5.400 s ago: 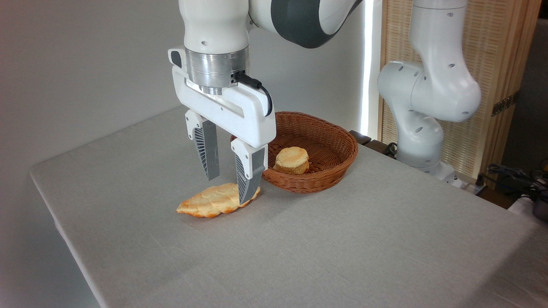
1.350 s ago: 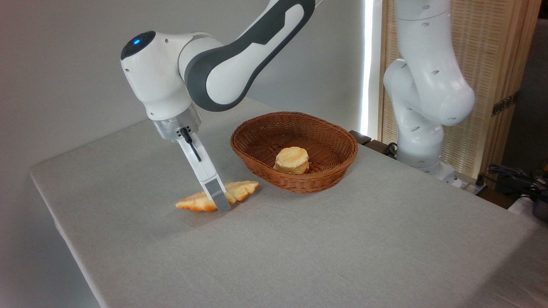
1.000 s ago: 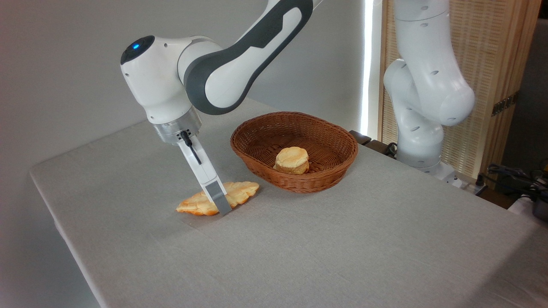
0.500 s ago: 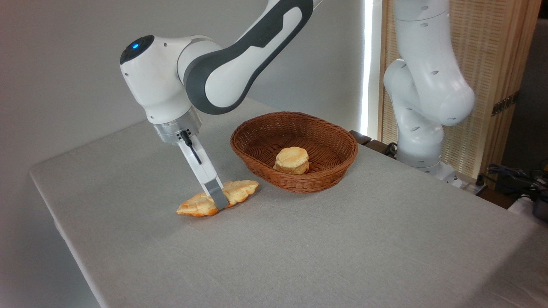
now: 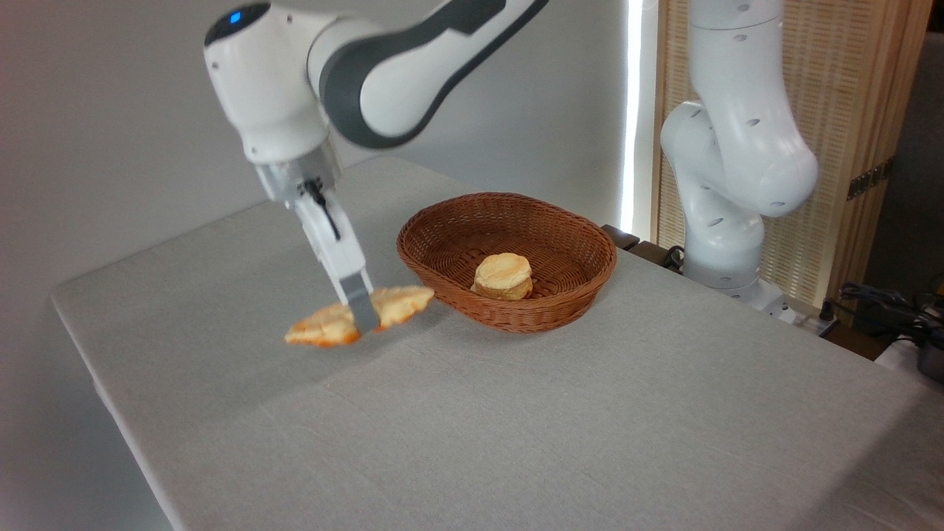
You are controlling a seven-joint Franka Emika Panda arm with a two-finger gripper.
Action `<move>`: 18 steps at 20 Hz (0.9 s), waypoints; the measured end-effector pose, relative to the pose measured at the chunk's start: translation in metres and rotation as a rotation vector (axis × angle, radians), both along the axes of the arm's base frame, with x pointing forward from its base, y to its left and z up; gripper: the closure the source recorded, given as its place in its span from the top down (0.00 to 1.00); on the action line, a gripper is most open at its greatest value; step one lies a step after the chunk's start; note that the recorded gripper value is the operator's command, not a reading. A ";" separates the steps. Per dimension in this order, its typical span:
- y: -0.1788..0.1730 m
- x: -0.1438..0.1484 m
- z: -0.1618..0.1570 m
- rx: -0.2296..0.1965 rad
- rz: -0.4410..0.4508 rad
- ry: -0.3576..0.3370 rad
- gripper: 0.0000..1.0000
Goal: Put bread into the basket
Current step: 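Lift the held bread slice and carry it over the wicker basket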
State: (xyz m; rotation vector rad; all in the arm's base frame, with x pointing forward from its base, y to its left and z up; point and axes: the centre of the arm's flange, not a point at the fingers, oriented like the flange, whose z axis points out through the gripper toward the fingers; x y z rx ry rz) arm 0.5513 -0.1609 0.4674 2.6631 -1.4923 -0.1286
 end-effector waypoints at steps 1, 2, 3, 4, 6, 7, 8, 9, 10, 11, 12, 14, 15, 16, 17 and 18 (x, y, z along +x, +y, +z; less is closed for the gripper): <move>0.001 -0.007 0.015 -0.003 -0.002 0.002 0.47; 0.002 -0.015 0.030 -0.009 -0.006 -0.002 0.55; 0.001 -0.024 0.046 -0.019 -0.003 -0.006 0.55; 0.000 -0.032 0.058 -0.024 0.013 -0.005 0.45; -0.008 -0.049 0.077 -0.022 0.064 0.005 0.44; -0.015 -0.057 0.083 -0.014 0.092 0.013 0.44; -0.022 -0.065 0.087 -0.005 0.116 0.024 0.45; -0.027 -0.073 0.089 0.007 0.131 0.042 0.46; -0.031 -0.080 0.091 0.022 0.142 0.066 0.49; -0.034 -0.088 0.092 0.038 0.151 0.094 0.56; -0.035 -0.096 0.092 0.043 0.155 0.134 0.62; -0.036 -0.109 0.089 0.043 0.154 0.225 0.98; -0.036 -0.115 0.086 0.050 0.158 0.266 1.00; -0.036 -0.119 0.084 0.060 0.171 0.297 1.00; -0.038 -0.123 0.081 0.074 0.189 0.318 1.00; -0.040 -0.127 0.077 0.091 0.203 0.337 1.00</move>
